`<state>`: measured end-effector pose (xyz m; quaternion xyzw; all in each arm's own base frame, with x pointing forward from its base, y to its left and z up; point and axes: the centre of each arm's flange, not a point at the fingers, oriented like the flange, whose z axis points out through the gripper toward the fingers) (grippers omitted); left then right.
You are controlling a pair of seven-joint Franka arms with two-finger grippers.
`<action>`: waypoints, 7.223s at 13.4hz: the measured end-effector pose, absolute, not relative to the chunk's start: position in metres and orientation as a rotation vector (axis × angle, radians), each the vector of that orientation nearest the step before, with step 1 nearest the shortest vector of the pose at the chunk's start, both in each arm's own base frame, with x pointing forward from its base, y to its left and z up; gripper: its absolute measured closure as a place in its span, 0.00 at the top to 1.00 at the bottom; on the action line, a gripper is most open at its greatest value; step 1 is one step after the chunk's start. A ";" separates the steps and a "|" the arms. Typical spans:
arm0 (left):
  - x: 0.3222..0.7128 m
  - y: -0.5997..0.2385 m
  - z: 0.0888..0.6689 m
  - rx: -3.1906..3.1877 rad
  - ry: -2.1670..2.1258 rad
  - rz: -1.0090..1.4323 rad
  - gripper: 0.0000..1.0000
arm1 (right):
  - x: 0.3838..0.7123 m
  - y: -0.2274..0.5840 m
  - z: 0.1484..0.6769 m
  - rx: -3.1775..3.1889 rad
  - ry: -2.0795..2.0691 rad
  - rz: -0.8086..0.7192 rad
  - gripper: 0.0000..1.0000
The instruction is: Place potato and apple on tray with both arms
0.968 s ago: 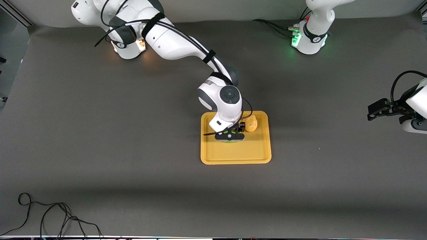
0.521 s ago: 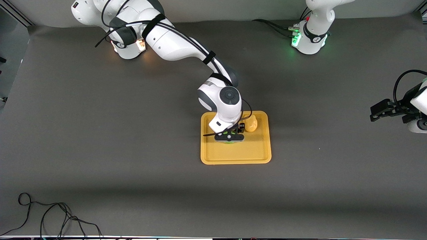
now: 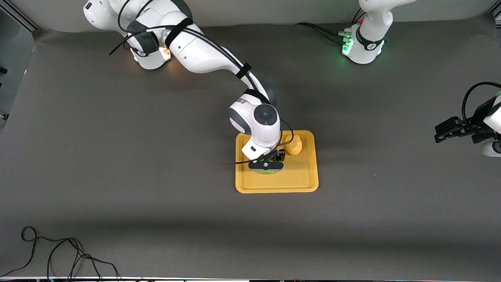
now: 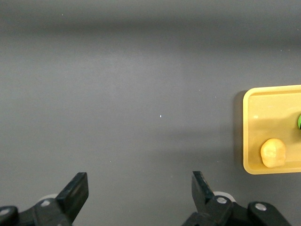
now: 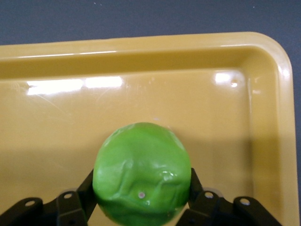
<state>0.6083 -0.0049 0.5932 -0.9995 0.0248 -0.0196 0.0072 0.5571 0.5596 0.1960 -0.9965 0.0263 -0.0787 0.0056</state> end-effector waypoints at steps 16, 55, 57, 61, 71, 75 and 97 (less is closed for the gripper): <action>0.596 0.002 0.604 -3.117 0.150 -0.026 0.98 | 0.566 0.547 0.349 -3.142 0.149 -0.223 1.00; 0.594 0.008 0.605 -3.126 0.024 -0.031 0.98 | 0.555 -0.026 0.622 -3.161 0.065 0.005 1.00; 0.594 0.005 0.604 -3.116 0.024 -0.028 0.98 | 0.555 -0.026 0.622 -3.161 0.066 0.005 1.00; 0.594 -0.008 0.604 -3.110 0.049 -0.028 0.97 | 0.555 -0.027 0.622 -3.161 0.067 0.005 1.00; 0.593 -0.003 0.605 -3.108 0.035 -0.031 0.98 | 0.555 -0.029 0.622 -3.161 0.073 0.005 1.00; 0.587 -0.003 0.615 -3.107 0.055 -0.033 0.97 | 0.555 -0.029 0.622 -3.161 0.073 0.005 1.00; 0.550 0.004 0.616 -3.101 0.131 0.056 0.99 | 0.555 -0.029 0.622 -3.161 0.074 0.005 1.00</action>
